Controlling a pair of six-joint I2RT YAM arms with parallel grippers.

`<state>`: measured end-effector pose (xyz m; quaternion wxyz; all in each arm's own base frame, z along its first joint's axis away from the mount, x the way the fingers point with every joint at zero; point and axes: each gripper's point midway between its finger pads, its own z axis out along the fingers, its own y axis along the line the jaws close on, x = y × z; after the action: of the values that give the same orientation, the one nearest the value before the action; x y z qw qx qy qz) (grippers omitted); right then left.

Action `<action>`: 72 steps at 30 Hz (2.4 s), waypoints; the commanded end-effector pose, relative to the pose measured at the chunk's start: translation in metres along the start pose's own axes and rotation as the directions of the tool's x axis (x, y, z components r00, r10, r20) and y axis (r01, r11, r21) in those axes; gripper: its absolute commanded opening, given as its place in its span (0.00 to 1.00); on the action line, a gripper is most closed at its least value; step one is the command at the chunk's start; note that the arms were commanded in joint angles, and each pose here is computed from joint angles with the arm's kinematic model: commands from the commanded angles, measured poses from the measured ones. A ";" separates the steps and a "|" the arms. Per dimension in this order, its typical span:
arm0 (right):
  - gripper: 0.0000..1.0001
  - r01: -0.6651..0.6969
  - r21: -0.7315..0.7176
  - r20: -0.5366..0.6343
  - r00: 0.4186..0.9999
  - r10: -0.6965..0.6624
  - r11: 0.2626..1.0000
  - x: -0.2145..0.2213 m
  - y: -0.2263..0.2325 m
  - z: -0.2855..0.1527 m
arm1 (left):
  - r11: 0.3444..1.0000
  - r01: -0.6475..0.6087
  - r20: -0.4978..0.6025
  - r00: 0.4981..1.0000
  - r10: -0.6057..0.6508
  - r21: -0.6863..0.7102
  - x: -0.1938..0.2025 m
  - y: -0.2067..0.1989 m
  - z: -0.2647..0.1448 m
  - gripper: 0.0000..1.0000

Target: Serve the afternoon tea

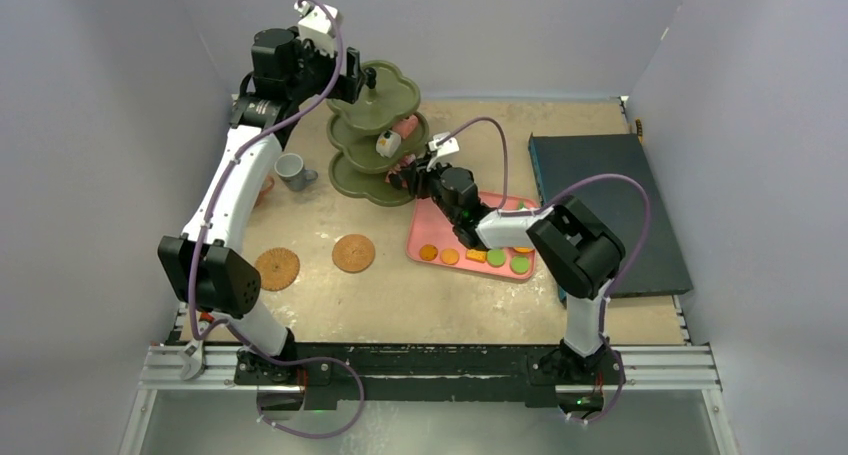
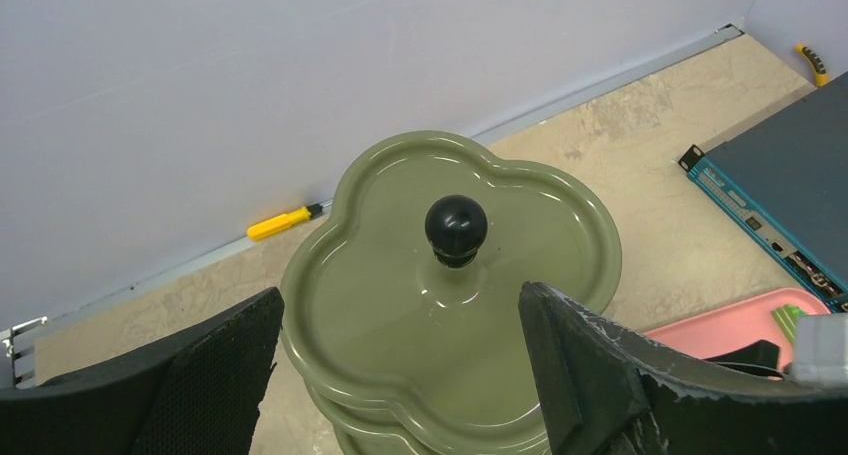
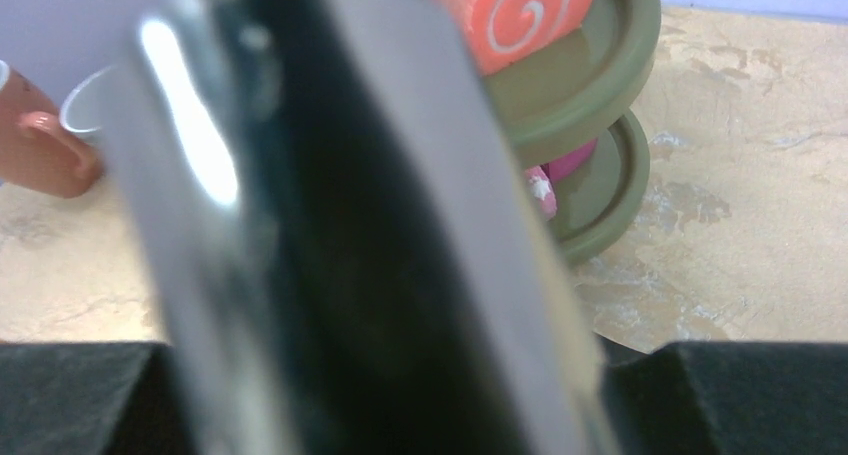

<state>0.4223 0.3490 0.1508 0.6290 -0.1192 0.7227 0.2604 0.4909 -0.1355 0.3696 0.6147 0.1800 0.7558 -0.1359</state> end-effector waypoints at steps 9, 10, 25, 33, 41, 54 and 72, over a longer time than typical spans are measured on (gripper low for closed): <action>0.47 0.005 0.026 0.138 0.990 -0.009 1.000 -0.026 0.006 0.023 | 1.000 -0.015 0.064 0.998 0.014 0.015 -0.023 -0.002 -0.017 0.87; 0.51 0.010 0.028 0.132 0.991 -0.013 1.000 -0.024 0.006 0.023 | 1.000 -0.015 0.064 0.998 0.014 0.015 -0.023 -0.002 -0.016 0.87; 0.66 -0.017 0.041 0.121 0.993 0.012 0.999 -0.048 0.001 -0.031 | 1.000 -0.008 0.061 0.998 0.007 0.013 -0.022 -0.003 -0.017 0.90; 0.64 -0.052 0.270 0.023 0.999 0.048 0.961 -0.050 -0.045 -0.098 | 0.997 -0.012 0.047 0.999 0.009 0.073 -0.015 -0.013 -0.016 0.88; 0.63 -0.079 0.511 0.019 0.997 0.080 0.856 -0.052 -0.110 -0.164 | 0.996 -0.015 0.053 0.999 0.010 0.084 -0.017 -0.016 -0.020 0.87; 0.61 -0.060 0.698 0.055 0.998 0.029 0.714 -0.066 -0.187 -0.202 | 0.996 -0.022 0.058 0.998 0.017 0.084 -0.019 -0.016 -0.024 0.86; 0.55 -0.052 0.677 -0.022 0.996 0.091 0.734 -0.025 -0.199 -0.188 | 0.995 -0.022 0.058 0.998 0.016 0.092 -0.020 -0.017 -0.021 0.85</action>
<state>0.3620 0.0759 0.1358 0.5842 0.1298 0.8010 -0.0171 0.4739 -0.1471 0.3690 0.6049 0.2076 0.7493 -0.1718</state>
